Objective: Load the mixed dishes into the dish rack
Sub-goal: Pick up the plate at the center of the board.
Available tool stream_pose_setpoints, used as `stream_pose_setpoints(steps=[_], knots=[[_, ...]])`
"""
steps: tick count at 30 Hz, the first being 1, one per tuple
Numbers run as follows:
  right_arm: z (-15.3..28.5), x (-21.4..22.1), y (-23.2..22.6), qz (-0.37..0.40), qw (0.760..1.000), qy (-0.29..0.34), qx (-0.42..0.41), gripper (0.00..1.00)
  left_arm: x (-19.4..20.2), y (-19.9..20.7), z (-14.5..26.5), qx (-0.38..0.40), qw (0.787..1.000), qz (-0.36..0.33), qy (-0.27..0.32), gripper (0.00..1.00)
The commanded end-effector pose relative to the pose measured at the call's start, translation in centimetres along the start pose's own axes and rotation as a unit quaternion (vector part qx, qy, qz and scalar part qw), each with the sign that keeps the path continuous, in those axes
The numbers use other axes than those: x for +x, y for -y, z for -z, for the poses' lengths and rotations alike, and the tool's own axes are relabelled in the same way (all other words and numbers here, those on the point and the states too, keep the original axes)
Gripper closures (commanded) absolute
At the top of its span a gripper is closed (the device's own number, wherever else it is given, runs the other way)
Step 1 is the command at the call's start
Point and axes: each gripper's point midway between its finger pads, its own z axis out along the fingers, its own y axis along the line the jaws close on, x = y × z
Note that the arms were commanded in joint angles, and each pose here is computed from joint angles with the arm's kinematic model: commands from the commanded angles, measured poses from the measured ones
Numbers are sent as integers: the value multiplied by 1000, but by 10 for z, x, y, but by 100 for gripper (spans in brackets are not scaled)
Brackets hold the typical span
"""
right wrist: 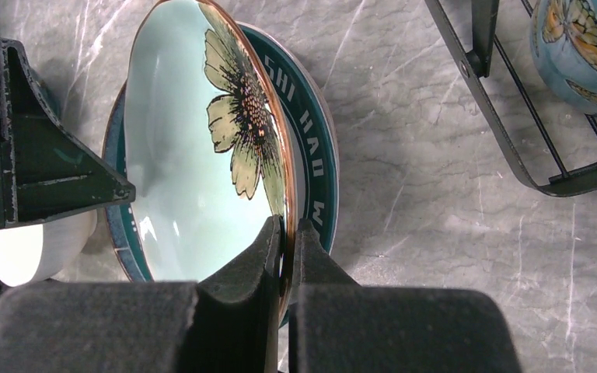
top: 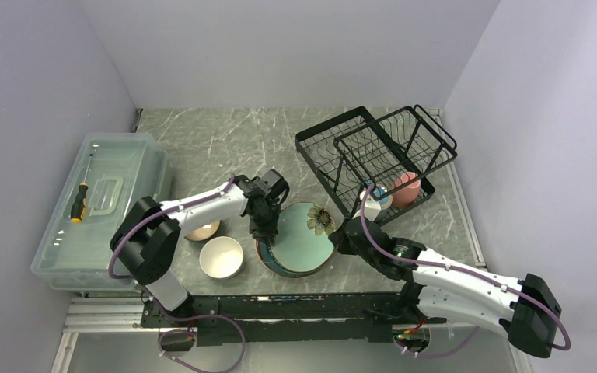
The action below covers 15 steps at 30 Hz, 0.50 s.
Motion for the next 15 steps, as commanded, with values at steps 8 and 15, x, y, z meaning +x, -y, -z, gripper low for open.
stream_pose_setpoints(steps=[8, 15], knots=[[15, -17, -7, 25, 999, 22, -14, 100, -16, 21, 10, 26, 999, -7, 35, 61], [23, -22, -15, 4, 999, 30, -38, 100, -22, 16, 24, 11, 998, -11, 55, 54]])
